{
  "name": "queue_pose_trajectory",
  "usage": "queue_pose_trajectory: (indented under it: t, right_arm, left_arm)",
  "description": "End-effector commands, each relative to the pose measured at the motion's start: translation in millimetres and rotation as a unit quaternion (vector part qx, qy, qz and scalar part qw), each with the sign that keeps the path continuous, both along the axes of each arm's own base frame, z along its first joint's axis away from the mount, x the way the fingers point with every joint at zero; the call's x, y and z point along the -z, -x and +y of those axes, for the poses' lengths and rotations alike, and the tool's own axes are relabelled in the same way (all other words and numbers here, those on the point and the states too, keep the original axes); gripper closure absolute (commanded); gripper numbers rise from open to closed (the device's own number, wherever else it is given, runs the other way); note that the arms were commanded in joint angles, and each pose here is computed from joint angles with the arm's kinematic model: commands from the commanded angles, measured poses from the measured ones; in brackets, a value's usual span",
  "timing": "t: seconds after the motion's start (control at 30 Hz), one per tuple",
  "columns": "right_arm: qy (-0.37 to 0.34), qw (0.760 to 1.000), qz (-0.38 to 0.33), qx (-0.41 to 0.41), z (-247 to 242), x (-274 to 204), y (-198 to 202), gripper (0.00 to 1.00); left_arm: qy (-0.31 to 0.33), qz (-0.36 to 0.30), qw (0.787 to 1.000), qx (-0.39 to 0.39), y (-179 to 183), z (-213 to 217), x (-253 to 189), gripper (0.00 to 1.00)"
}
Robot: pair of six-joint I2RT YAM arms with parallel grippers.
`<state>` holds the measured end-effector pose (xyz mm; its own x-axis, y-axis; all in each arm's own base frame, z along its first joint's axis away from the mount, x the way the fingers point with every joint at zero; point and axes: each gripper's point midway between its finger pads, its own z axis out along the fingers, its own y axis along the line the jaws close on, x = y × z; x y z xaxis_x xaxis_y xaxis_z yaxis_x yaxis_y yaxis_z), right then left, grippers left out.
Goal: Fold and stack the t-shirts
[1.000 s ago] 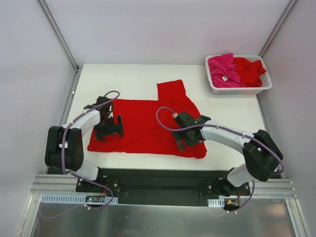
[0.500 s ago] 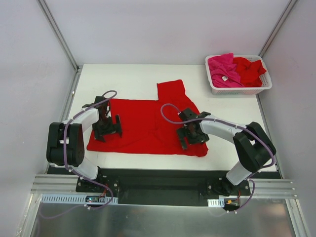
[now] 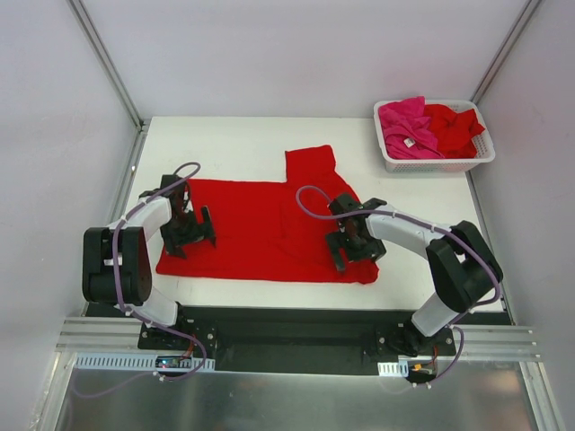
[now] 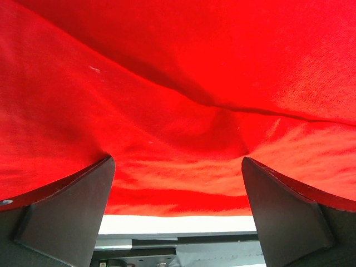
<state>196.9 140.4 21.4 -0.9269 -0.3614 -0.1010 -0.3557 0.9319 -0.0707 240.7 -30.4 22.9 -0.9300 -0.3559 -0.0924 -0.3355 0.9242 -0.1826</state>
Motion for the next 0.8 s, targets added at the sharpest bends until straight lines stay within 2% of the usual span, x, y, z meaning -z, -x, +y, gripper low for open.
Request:
queue_pose_trajectory:
  t: [0.0, 0.17, 0.37, 0.53, 0.77]
  right_arm:
    - [0.004, 1.0, -0.007, 0.0, -1.5, -32.0, -4.8, 0.04]
    - [-0.006, 0.998, -0.055, 0.0, 10.3, -65.8, -32.6, 0.04]
    - [-0.01, 0.996, -0.083, -0.008, 26.7, -55.5, -63.9, 0.04]
    - [-0.034, 0.994, -0.104, -0.01, 52.5, -41.7, -93.9, 0.04]
    - [-0.062, 0.989, -0.131, -0.023, 82.9, -50.0, -129.7, 0.04]
  left_arm:
    - [0.023, -0.046, 0.999, -0.016, -12.1, -5.3, -33.5, 0.0]
    - [0.026, -0.103, 0.994, -0.017, -34.9, -7.1, -81.1, 0.01]
    - [0.025, -0.114, 0.993, -0.007, -48.1, -6.6, -94.3, 0.01]
    - [0.042, -0.108, 0.993, 0.018, -35.8, -20.8, -90.1, 0.01]
    - [0.054, -0.112, 0.992, 0.029, -8.0, -27.1, -87.4, 0.01]
